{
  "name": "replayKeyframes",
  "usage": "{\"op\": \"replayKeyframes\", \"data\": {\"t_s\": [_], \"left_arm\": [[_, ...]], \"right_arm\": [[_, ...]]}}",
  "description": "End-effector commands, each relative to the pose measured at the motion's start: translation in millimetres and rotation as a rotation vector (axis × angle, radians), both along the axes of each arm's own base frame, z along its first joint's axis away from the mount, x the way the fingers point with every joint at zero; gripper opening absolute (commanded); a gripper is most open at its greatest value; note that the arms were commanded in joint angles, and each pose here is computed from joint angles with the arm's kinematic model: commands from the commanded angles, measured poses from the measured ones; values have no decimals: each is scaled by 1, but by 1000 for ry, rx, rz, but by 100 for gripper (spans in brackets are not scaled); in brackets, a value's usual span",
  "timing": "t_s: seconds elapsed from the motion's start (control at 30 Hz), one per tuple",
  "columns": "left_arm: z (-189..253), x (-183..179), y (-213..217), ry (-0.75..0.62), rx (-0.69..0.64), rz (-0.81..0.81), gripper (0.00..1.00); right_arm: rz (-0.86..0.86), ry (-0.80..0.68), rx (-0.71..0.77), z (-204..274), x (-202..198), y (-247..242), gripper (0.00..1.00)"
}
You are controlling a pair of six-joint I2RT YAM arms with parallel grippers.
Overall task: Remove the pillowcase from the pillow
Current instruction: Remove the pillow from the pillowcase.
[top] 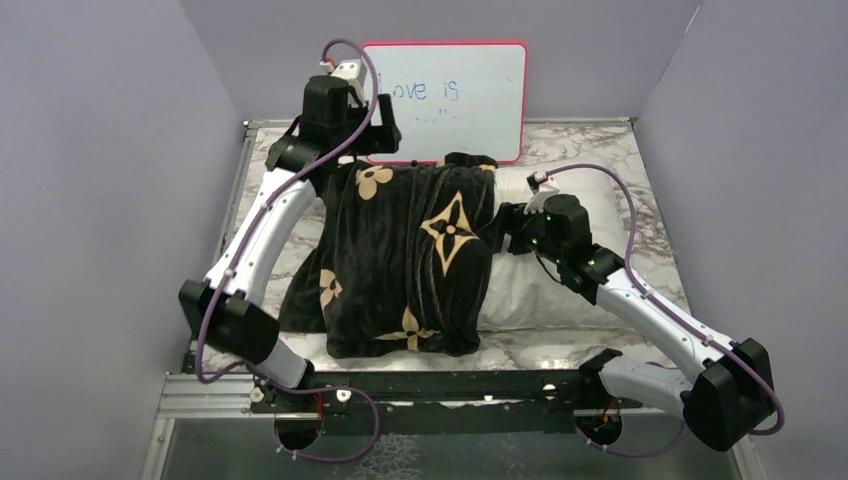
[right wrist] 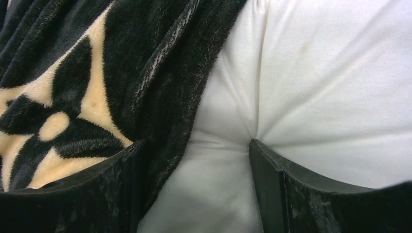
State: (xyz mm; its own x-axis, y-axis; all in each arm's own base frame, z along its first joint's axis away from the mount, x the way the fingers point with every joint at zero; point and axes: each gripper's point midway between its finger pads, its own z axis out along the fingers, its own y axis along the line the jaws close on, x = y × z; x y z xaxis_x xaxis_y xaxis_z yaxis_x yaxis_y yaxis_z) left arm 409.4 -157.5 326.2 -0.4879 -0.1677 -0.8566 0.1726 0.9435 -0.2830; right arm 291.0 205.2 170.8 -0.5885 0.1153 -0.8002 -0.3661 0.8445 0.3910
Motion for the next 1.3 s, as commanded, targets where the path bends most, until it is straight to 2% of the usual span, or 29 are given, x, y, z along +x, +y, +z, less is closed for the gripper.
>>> {"op": "replayKeyframes", "data": {"t_s": [0.0, 0.13, 0.27, 0.4, 0.5, 0.53, 0.57, 0.67, 0.73, 0.8, 0.9, 1.07, 1.13, 1.17, 1.27], "left_arm": [[-8, 24, -68, -37, 19, -417, 99], [-43, 41, -95, 0, 19, -583, 99], [-83, 15, -122, 141, -112, -763, 90], [-110, -14, -122, 246, -170, -824, 56], [-112, -25, -117, 250, -161, -820, 14], [-110, -26, -115, 243, -151, -807, 6], [-108, -27, -113, 236, -143, -798, 2], [-98, -29, -108, 203, -127, -775, 0], [-90, -30, -106, 173, -124, -760, 0], [-82, -32, -104, 144, -122, -746, 0], [-74, -34, -101, 108, -116, -730, 0], [-66, -42, -98, 78, -118, -727, 0], [-63, -46, -98, 67, -126, -733, 0], [-61, -48, -97, 60, -128, -733, 0], [-56, -51, -95, 34, -126, -721, 0]], "right_arm": [[96, 432, -106, -95, -86, -15, 76], [100, 354, -99, -80, -83, -18, 76], [77, 270, -110, -63, -75, -24, 77], [46, 215, -133, -44, -67, -30, 78], [58, 132, -109, -10, -57, -26, 78], [60, 91, -96, 7, -53, -24, 79], [64, 47, -89, 25, -48, -23, 79], [-2, -106, -93, 84, -27, -30, 81], [-159, -184, -130, 118, -5, -52, 82], [-297, -186, -191, 134, 16, -69, 85], [-333, -79, -263, 119, 51, -69, 88], [-345, 90, -219, 79, 93, -64, 91], [-427, 162, -255, 56, 102, -71, 94], [-466, 199, -280, 43, 103, -76, 99], [-554, 289, -346, 15, 100, -89, 98]]}}
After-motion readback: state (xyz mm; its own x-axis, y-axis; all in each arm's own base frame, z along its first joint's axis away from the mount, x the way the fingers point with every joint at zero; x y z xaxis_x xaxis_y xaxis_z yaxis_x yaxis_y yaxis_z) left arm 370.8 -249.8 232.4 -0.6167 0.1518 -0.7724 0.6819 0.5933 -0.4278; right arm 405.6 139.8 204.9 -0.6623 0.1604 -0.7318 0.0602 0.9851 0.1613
